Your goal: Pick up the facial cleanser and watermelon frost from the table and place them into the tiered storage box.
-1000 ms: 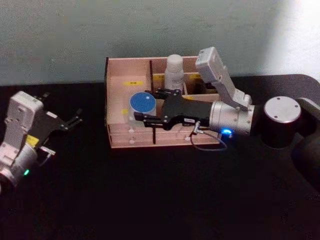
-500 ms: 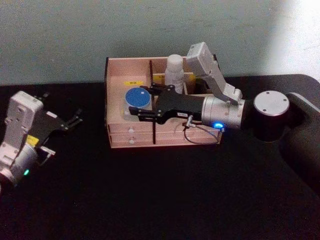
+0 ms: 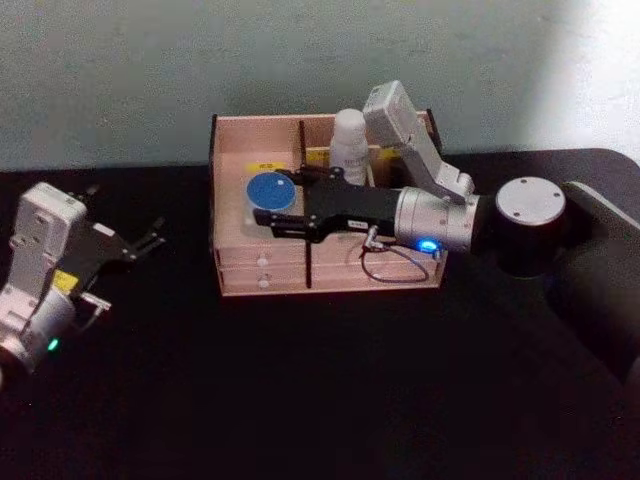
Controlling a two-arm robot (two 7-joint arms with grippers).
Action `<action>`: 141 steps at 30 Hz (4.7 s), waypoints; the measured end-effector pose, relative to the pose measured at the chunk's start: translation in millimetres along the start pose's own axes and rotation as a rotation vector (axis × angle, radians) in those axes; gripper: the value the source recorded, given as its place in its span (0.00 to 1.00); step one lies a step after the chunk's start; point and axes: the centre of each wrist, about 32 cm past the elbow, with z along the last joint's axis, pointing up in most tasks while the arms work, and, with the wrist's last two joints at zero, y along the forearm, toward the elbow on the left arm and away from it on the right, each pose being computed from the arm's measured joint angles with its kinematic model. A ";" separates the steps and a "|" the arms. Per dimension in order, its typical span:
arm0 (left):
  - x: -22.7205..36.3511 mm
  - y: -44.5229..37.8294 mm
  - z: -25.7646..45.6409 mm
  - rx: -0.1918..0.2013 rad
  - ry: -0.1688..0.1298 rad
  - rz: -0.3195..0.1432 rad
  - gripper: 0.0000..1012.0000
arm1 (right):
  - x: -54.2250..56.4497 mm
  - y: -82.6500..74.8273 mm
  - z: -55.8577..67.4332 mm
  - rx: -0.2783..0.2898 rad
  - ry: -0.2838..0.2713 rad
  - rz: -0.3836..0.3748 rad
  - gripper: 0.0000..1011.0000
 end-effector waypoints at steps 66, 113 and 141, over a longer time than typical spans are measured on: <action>0.0 0.0 0.0 0.000 0.000 0.000 0.99 | 11.9 18.7 -5.1 -0.030 0.070 -0.011 0.72; 0.0 0.0 0.0 0.000 0.000 0.000 0.99 | 11.7 18.6 -5.1 -0.029 0.070 -0.010 0.99; 0.0 0.0 0.0 0.000 0.000 0.000 0.99 | -1.4 -7.2 13.2 0.071 0.020 0.008 0.99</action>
